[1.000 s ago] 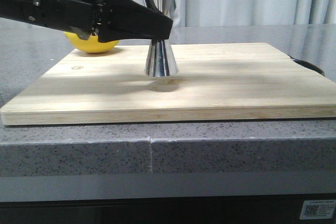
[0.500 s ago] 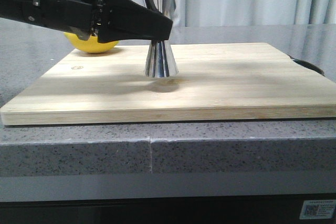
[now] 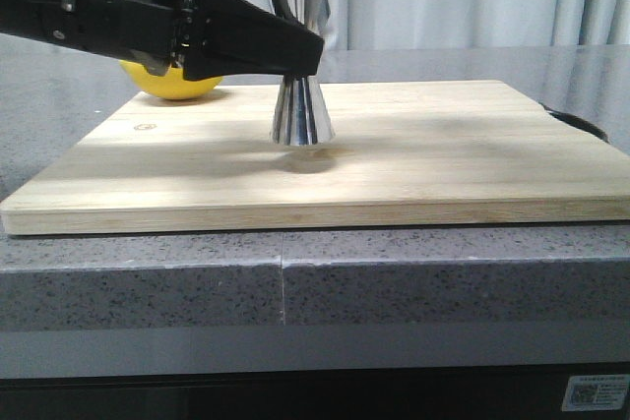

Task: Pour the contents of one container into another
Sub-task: 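Tilt the beaker with the right gripper, pouring liquid into the jigger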

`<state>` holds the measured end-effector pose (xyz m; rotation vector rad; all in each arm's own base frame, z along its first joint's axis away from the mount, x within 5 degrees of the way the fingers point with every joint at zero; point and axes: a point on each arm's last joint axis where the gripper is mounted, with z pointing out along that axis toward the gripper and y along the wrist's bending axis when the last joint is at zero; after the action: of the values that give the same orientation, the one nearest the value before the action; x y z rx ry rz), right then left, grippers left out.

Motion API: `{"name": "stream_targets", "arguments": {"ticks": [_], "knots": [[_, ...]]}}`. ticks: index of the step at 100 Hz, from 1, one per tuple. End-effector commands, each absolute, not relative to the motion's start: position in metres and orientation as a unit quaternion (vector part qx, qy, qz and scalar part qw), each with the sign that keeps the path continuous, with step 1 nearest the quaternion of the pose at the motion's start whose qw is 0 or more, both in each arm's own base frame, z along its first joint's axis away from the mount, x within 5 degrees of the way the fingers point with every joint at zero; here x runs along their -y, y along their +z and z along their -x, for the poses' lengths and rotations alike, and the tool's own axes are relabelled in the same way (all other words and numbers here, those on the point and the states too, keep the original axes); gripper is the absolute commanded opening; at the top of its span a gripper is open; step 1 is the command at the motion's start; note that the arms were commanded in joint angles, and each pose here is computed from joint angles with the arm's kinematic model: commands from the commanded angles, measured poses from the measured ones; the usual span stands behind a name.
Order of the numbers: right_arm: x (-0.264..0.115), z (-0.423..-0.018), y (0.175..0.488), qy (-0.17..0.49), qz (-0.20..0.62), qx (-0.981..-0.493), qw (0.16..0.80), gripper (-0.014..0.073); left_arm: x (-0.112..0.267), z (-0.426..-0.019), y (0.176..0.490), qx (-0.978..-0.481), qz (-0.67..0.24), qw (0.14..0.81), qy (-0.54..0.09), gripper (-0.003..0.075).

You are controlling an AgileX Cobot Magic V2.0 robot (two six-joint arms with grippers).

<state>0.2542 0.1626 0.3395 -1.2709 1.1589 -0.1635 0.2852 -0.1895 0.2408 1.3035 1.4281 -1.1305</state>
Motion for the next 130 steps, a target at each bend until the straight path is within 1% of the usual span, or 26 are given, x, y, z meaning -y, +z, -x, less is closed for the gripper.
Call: {"name": "stream_targets", "arguments": {"ticks": [1, 130], "knots": [[-0.1618, -0.2463, 0.3651, -0.070, 0.548, -0.472, 0.687, 0.0193, 0.1923, -0.2799, 0.2707, -0.532, -0.512, 0.469, -0.485, -0.0019], [-0.1630, -0.2449, 0.3623, -0.101, 0.588, -0.440, 0.671, 0.0193, 0.1922, -0.2813, 0.2696, -0.541, -0.509, 0.468, -0.479, -0.0019]]}}
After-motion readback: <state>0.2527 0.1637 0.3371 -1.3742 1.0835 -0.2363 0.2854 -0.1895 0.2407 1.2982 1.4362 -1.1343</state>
